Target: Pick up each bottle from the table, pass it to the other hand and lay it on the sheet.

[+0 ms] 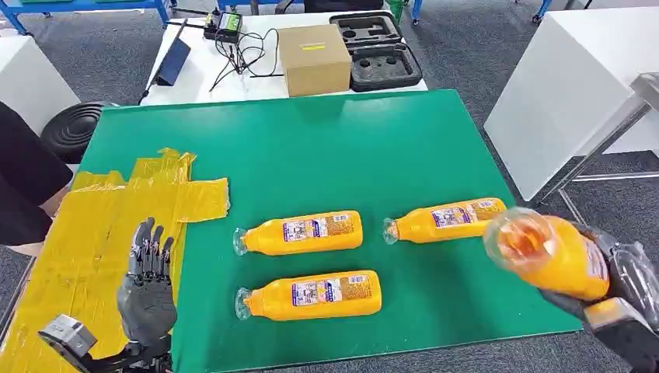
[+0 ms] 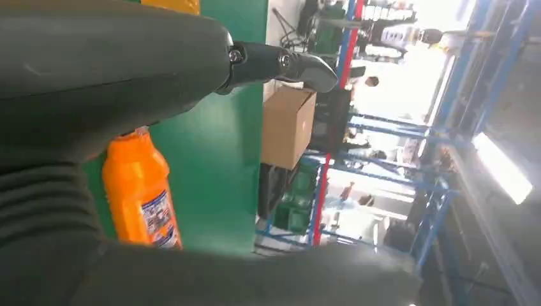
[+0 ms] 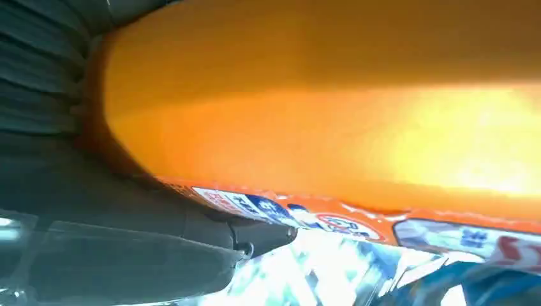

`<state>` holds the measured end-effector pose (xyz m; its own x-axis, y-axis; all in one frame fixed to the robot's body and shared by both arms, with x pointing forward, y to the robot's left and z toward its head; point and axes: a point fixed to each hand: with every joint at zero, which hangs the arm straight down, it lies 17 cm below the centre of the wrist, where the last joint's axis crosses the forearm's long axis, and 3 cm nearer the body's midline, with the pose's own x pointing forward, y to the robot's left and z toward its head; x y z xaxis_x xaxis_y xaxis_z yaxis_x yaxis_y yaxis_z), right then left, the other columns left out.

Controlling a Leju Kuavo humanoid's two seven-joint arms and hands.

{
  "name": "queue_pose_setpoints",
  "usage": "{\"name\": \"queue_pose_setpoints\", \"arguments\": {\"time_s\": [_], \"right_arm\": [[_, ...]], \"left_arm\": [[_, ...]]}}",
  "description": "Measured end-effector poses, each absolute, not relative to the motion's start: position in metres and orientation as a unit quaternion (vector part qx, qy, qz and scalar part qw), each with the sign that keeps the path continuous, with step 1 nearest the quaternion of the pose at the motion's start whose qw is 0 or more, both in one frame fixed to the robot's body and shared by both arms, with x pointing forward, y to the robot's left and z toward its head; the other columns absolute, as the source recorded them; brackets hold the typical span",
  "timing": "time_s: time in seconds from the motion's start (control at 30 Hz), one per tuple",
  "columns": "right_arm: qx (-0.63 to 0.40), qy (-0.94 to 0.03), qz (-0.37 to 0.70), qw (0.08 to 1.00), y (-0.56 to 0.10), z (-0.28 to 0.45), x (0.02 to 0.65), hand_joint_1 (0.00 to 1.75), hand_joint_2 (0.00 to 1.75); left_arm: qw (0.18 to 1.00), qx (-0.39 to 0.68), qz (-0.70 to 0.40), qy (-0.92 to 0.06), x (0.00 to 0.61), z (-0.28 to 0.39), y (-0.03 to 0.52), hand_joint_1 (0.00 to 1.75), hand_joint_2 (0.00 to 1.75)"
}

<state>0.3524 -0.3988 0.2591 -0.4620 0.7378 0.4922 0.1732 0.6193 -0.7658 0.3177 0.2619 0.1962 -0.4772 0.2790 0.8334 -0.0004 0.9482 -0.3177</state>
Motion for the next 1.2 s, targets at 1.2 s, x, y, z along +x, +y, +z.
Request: {"name": "queue_pose_setpoints", "arguments": {"time_s": [1.2], "right_arm": [[-0.121,-0.864,0.243,0.423,-0.108,0.291,0.495,1.75,1.75]], "left_arm": [[0.486,-0.123,0.094,-0.86,0.375,0.235,0.231,0.0,1.75]]}}
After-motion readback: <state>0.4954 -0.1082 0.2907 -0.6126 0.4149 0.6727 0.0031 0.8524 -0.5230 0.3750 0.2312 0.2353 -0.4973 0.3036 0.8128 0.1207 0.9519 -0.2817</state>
